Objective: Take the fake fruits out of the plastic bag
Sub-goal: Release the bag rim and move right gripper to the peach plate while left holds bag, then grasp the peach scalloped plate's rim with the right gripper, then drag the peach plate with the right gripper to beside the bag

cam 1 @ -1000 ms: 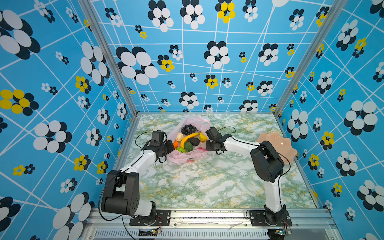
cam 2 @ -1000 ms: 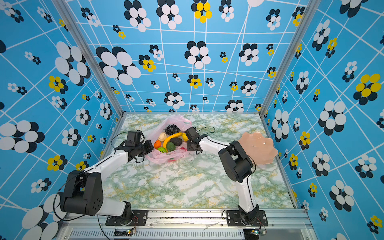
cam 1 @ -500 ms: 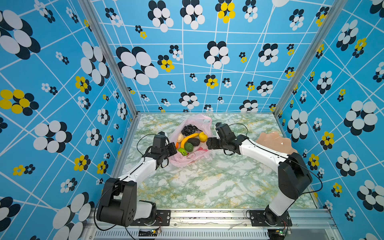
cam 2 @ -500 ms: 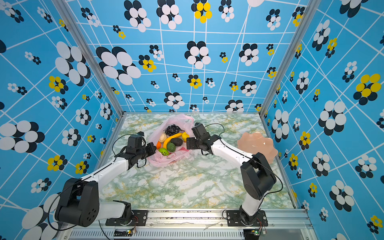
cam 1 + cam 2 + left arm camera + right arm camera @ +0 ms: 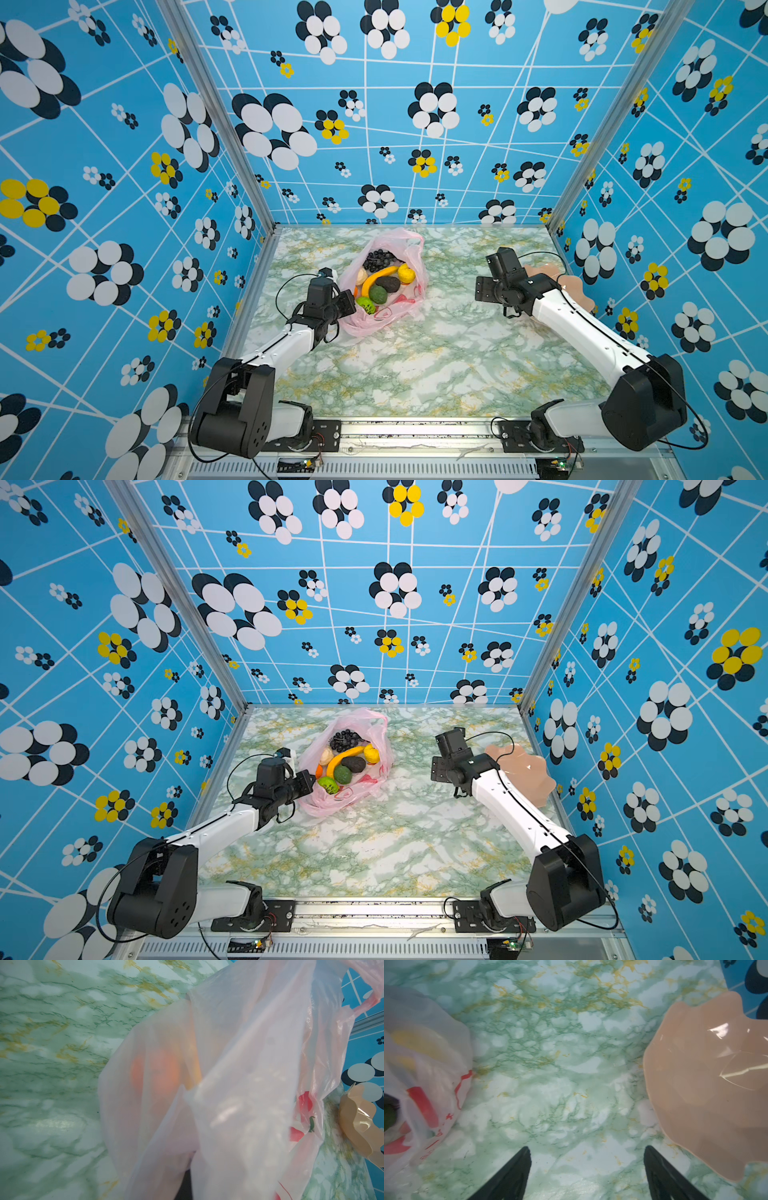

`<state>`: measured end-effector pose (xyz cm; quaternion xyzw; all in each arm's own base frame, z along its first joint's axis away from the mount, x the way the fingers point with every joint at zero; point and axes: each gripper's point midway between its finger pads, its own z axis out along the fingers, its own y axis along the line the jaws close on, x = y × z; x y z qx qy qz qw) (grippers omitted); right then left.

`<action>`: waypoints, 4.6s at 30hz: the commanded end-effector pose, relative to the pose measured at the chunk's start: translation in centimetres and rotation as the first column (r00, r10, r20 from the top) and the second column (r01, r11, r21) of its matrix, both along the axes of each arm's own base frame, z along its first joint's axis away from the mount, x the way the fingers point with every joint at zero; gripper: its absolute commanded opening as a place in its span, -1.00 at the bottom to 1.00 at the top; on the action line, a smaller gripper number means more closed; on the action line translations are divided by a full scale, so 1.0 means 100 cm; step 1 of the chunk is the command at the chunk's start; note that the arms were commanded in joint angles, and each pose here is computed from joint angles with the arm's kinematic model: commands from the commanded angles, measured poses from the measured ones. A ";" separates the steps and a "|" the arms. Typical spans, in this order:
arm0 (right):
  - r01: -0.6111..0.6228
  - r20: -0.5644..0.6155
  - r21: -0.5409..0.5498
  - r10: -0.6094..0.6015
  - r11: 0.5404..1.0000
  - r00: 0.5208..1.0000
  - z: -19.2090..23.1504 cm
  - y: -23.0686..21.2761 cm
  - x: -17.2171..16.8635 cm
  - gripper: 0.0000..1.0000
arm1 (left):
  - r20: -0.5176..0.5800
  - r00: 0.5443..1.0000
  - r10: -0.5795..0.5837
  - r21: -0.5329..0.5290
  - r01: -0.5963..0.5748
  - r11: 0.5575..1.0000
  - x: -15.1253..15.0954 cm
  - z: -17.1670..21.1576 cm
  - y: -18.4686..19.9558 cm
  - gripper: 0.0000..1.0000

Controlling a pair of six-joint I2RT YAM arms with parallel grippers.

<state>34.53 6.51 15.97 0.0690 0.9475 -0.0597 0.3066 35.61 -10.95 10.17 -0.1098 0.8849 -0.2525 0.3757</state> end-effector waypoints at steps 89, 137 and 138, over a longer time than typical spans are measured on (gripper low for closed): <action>-0.570 -0.316 -0.061 0.526 0.819 0.790 -0.090 0.185 -0.090 -1.00 | 0.058 0.998 -0.002 0.078 -0.002 0.997 0.002 0.005 0.007 -1.00; -0.200 -0.205 0.270 0.259 0.942 0.944 -0.076 0.082 0.004 0.84 | 0.039 0.998 -0.051 0.059 0.049 0.997 0.002 0.002 -0.007 -1.00; -0.202 -0.215 0.274 0.265 0.940 0.940 -0.080 0.083 0.003 0.84 | 0.038 0.998 -0.051 0.060 0.049 0.997 0.002 0.002 -0.006 -1.00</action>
